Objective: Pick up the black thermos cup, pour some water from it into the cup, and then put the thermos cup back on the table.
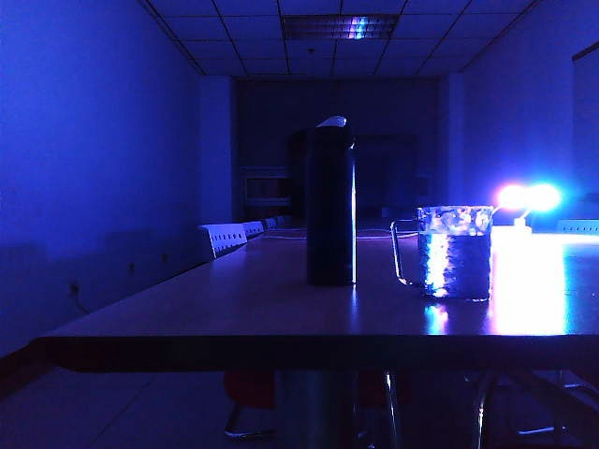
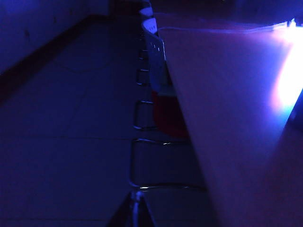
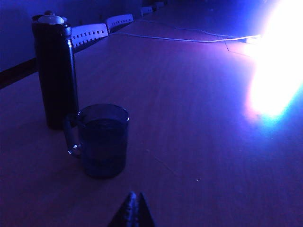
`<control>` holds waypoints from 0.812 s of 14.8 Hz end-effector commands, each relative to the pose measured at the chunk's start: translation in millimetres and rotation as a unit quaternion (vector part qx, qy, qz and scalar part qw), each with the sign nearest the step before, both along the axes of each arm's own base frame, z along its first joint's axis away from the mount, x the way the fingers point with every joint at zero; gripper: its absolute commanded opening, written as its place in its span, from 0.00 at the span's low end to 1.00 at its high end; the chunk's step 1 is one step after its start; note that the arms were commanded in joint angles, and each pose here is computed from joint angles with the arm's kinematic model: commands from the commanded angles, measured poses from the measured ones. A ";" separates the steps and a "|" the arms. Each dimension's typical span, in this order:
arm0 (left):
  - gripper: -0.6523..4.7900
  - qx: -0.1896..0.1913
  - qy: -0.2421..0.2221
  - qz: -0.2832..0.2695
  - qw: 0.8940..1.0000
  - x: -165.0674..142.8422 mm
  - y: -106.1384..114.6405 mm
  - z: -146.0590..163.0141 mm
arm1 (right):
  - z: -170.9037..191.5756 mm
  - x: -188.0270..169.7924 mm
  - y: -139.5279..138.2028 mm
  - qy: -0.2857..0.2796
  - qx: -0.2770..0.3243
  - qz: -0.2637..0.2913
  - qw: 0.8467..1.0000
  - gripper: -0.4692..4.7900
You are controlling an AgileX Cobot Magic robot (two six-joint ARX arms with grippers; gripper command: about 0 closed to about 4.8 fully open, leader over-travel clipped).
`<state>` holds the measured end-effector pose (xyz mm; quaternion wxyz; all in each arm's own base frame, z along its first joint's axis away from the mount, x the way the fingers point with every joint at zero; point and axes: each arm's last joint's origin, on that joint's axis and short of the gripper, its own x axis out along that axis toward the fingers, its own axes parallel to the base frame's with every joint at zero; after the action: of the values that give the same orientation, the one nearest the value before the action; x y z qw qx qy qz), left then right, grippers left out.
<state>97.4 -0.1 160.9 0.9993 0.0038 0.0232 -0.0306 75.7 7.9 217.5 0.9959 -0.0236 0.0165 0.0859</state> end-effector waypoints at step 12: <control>0.11 0.020 0.001 0.024 1.000 0.1 -2.3 -0.5 | 2.8 -0.3 -0.8 -0.010 -0.001 -0.013 1.000 0.08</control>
<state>97.4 -2.5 160.0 0.9994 0.0192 0.0278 -0.0076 75.7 7.9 217.5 0.9959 -0.0236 0.0167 0.0859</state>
